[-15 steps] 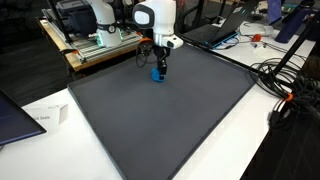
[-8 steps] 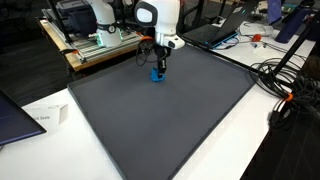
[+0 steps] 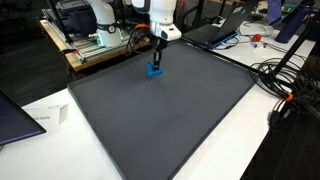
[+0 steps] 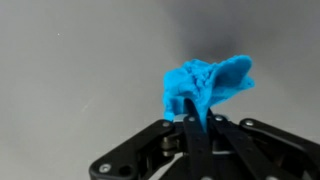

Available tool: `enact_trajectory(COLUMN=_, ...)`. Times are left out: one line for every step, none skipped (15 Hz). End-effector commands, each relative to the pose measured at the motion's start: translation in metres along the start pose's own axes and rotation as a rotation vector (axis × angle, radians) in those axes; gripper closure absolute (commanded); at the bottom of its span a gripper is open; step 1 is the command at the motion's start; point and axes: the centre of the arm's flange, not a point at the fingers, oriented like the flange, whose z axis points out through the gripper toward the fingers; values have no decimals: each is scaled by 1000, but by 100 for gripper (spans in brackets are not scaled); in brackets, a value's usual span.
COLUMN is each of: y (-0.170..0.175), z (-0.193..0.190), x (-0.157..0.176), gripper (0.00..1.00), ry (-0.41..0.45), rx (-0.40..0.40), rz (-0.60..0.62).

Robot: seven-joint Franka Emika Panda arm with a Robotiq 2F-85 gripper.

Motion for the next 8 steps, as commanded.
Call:
enact_trajectory(y=8, z=-54, x=-13, gripper=98, ry=65, rx=90, rz=90)
enact_trajectory(y=9, z=-66, x=-13, gripper=99, ry=86, rx=94, rz=141)
enact_trajectory(y=10, z=-77, x=-14, gripper=99, ry=114, rx=102, rz=182)
enact_trajectory(y=11, z=-90, x=-15, gripper=99, ry=138, rx=112, rz=221)
enact_trajectory(y=12, z=-101, x=-17, gripper=99, ry=155, rx=111, rz=256)
enact_trajectory(y=13, z=-115, x=-19, gripper=99, ry=173, rx=108, rz=286)
enact_trajectory(y=14, z=-127, x=-21, gripper=99, ry=168, rx=97, rz=322)
enact_trajectory(y=15, z=-138, x=-24, gripper=99, ry=175, rx=88, rz=350)
